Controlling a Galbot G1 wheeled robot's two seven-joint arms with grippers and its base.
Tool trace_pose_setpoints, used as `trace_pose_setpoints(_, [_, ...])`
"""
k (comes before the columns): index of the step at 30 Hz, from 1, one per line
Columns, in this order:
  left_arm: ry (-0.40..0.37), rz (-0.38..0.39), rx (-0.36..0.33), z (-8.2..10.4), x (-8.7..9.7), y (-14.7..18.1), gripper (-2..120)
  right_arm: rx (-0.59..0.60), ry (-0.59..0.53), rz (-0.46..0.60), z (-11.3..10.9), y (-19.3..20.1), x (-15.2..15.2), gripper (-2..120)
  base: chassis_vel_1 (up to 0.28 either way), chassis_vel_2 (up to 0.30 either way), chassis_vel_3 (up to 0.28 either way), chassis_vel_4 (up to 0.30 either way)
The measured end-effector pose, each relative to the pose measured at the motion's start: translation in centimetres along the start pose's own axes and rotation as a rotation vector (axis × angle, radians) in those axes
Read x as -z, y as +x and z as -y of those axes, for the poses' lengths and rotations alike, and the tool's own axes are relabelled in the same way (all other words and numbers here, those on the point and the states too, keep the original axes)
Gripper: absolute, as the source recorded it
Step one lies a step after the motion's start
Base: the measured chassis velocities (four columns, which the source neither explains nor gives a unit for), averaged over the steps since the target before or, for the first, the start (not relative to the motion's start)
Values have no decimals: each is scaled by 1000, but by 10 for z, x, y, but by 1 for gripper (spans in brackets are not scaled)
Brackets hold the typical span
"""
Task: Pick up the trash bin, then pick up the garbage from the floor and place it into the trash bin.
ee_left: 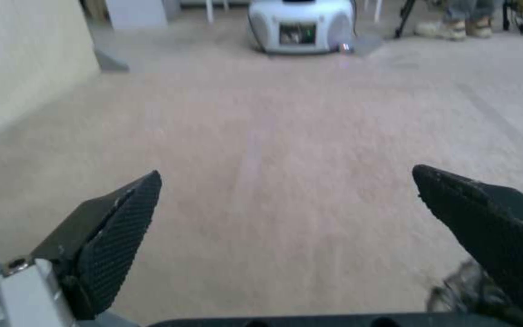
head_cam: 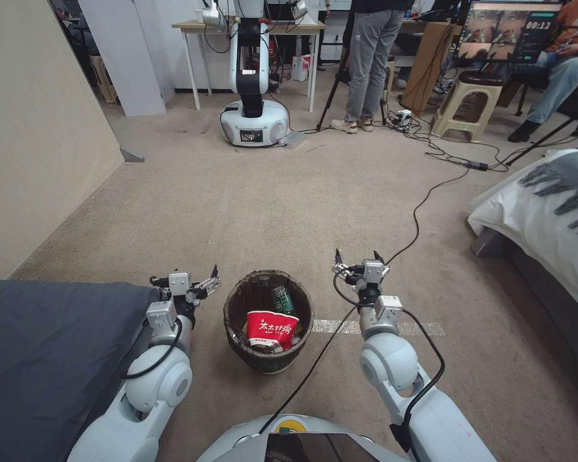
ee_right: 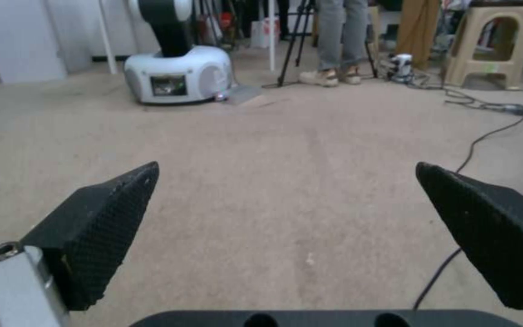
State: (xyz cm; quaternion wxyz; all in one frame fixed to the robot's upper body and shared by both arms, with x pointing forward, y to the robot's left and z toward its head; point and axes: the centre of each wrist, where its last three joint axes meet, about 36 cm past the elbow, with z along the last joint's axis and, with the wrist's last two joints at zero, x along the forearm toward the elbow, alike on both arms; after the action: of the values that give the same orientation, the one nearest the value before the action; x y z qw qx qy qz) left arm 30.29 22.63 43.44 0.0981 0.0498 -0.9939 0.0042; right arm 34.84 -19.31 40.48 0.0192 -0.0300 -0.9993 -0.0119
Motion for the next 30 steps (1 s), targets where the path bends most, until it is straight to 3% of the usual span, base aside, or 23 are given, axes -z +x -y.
trace_pose_setpoints(2, [-40, 67, 23, 0, -8, 5, 100, -25, 14, 20, 10, 0, 2, 100, 0, 0, 0, 0])
trace_pose_setpoints(5, [-84, 100, 36, 1, -22, 10, 100, -44, 35, 36, 21, 3, 2, 100, 0, 0, 0, 0])
trace_pose_setpoints(10, [-107, 116, 42, 2, -32, 14, 100, -58, 50, 47, 28, 7, 2, 100, 0, 0, 0, 0])
trace_pose_setpoints(12, [-124, 148, 59, 8, -51, 20, 100, -80, 69, 76, 39, 16, 5, 100, 0, 0, 0, 0])
trace_pose_setpoints(15, [-112, 178, 65, 15, -64, 25, 100, -92, 85, 97, 41, 28, 2, 100, 0, 0, 0, 0])
trace_pose_setpoints(21, [-112, 184, 53, 23, -76, 34, 100, -104, 98, 107, 39, 40, -9, 100, 0, 0, 0, 0])
trace_pose_setpoints(30, [-113, 172, 56, 24, -77, 36, 100, -115, 104, 102, 40, 42, -11, 100, 0, 0, 0, 0])
